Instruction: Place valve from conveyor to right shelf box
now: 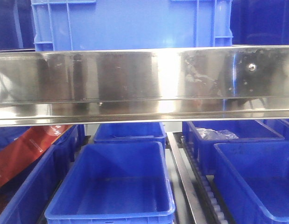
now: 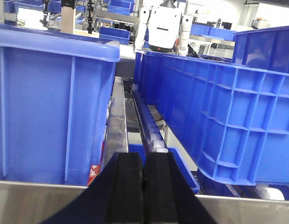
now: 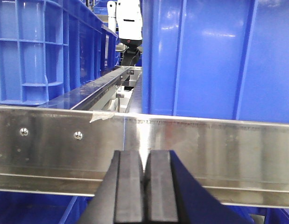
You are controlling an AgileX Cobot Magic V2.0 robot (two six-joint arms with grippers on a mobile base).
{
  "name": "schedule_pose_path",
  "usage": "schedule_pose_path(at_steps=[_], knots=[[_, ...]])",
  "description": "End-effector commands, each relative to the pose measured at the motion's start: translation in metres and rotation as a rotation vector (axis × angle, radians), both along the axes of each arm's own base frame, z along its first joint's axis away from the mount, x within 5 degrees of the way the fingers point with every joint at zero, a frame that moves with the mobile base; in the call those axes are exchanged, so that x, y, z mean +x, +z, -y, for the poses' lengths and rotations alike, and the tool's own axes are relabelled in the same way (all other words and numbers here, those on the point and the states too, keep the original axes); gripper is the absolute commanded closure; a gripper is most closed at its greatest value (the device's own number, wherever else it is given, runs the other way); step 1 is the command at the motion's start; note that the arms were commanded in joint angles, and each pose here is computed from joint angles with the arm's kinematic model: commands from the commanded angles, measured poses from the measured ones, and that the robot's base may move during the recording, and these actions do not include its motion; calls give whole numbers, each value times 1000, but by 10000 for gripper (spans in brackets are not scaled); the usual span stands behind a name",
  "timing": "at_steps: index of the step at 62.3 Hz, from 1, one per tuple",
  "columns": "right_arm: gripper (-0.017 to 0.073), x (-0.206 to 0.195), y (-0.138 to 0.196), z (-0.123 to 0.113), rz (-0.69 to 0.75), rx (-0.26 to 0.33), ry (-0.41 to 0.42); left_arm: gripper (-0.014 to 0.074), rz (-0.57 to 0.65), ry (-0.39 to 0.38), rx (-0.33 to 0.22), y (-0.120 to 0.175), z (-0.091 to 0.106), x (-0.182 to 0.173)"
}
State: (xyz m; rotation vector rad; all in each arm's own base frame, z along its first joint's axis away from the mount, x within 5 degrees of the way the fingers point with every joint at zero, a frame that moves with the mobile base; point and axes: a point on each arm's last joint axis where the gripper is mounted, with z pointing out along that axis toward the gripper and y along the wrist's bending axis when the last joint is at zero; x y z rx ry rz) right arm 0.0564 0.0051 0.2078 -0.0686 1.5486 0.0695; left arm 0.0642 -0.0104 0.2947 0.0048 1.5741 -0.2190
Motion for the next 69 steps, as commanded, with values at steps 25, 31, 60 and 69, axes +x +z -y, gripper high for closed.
schedule_pose_path(at_steps=[25,31,60,69], knots=[[727,0,1,0,16,-16,-2,704,22,31,41,-24,-2,3],[727,0,1,0,16,-16,-2,704,32,29,61,-43,-3,1],[727,0,1,0,16,-16,-2,704,132,-6,53,-78,-2,-9],[727,0,1,0,16,-16,-2,704,128,21,50,-78,-3,-9]])
